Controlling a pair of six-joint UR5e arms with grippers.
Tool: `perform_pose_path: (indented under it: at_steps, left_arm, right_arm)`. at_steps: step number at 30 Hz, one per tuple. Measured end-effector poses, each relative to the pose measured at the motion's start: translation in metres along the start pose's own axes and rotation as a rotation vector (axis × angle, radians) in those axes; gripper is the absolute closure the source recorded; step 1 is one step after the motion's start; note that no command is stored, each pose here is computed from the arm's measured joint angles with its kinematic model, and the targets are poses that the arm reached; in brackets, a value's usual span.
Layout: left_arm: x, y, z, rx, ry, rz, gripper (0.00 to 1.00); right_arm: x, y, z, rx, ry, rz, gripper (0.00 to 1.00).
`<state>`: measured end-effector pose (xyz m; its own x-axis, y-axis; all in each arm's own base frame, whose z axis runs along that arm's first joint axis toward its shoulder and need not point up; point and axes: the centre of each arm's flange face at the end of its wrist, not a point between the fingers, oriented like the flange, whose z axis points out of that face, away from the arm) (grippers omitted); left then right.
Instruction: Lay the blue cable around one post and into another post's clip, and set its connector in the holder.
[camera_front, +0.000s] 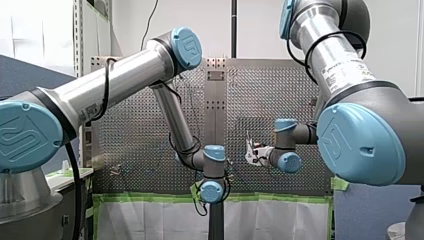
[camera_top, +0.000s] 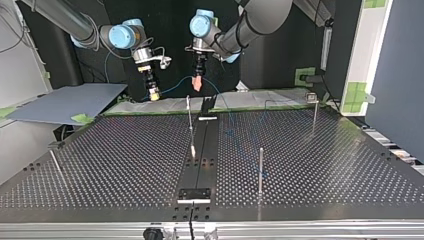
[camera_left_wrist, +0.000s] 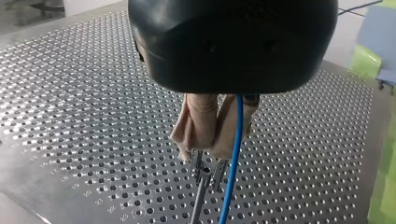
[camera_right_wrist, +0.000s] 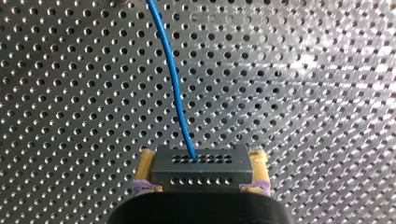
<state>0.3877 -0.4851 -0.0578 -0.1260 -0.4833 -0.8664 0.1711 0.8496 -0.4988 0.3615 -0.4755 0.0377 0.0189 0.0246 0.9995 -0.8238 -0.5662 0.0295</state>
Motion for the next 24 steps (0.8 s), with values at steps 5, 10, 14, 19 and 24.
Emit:
perform_pose_path:
  at_steps: [5,10,14,19,24]
  left_arm:
    - [-0.004,0.0,0.01,-0.005,-0.006,0.04,0.81]
    - [-0.009,-0.004,0.023,-0.006,-0.012,0.073,0.81]
    - [-0.014,-0.005,0.036,-0.009,-0.016,0.091,0.81]
    - [-0.018,0.0,0.045,-0.01,-0.013,0.107,0.81]
    - [-0.019,0.003,0.048,-0.013,-0.01,0.113,0.81]
  right_arm:
    - [-0.015,0.006,0.001,-0.013,0.004,0.018,1.0]
    - [-0.031,0.012,0.004,-0.021,-0.004,0.026,1.0]
    - [-0.037,0.018,0.008,-0.028,-0.007,0.028,1.0]
    - [-0.043,0.026,0.012,-0.04,-0.008,0.033,1.0]
    - [-0.055,0.034,0.017,-0.051,-0.028,0.038,1.0]
